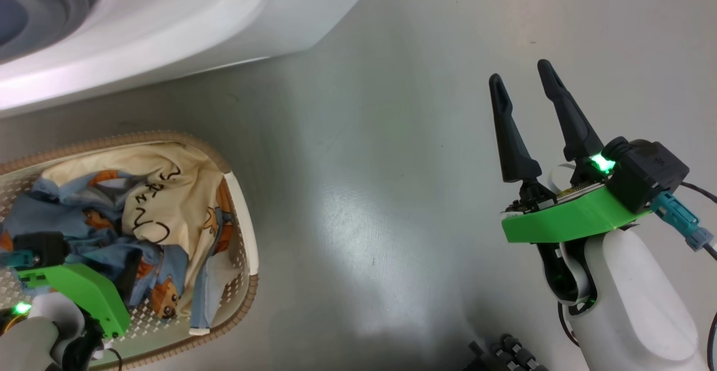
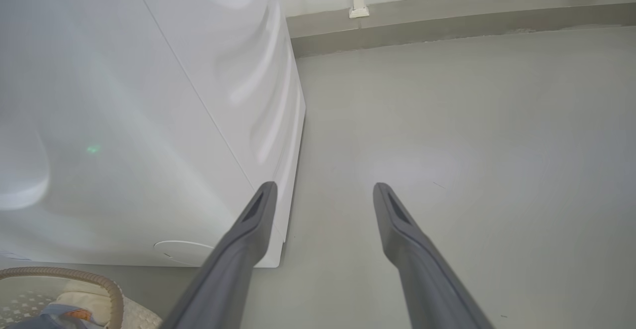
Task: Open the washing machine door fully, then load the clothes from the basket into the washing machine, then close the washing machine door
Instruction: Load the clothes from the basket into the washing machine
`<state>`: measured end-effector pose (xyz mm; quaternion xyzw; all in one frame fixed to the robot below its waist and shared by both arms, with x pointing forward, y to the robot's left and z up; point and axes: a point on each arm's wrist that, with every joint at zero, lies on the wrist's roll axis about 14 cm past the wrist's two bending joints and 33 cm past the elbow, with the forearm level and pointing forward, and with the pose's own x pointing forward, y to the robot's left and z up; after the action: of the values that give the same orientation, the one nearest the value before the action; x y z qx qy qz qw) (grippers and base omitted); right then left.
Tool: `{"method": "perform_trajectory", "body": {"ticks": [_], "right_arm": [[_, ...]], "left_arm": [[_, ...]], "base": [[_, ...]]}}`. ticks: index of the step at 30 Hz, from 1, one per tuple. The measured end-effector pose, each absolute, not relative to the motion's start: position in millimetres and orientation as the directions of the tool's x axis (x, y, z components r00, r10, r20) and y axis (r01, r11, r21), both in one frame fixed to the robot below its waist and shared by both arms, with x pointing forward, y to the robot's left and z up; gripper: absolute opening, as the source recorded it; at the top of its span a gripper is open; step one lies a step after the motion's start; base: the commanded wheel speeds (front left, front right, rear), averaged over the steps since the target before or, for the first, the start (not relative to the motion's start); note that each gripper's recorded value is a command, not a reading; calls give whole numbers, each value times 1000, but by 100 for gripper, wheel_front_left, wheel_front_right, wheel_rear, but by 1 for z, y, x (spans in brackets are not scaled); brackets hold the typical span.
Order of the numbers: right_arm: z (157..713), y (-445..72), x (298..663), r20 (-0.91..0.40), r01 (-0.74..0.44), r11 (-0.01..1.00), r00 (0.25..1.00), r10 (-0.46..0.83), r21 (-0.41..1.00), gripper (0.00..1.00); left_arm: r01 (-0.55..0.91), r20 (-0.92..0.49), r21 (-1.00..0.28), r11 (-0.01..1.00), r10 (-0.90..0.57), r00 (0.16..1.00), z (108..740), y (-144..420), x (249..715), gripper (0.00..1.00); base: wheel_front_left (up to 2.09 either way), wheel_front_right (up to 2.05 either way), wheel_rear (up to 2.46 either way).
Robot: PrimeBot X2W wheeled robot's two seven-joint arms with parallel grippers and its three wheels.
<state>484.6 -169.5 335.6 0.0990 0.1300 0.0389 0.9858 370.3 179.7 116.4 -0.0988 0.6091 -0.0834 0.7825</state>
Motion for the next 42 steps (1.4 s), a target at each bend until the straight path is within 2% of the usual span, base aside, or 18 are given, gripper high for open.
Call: {"method": "perform_trajectory", "body": {"ticks": [6,7,9,10,20,42], "right_arm": [[334,-171,484,-251,-48,978,963,99,202,100],[334,-171,484,-252,-48,978,963,99,202,100],[334,-171,484,-251,-48,978,963,99,202,100],[334,-171,484,-251,-49,978,963,100,202,100],[349,-165,485,-224,-67,976,968,114,208,100],[405,-161,475,-130,-88,971,984,119,224,100]], "left_arm": [[4,-936,-255,967,-247,252,114,179,376,99],[5,-935,-254,967,-247,255,113,179,377,76],[12,-933,-254,967,-248,263,114,179,378,14],[14,-932,-254,967,-249,264,114,179,378,0],[18,-904,-301,954,-291,312,134,167,387,0],[10,-806,-356,935,-312,503,204,161,392,0]], "base": [[0,0,0],[0,0,0],[0,0,0],[0,0,0],[0,0,0],[0,0,0]]}}
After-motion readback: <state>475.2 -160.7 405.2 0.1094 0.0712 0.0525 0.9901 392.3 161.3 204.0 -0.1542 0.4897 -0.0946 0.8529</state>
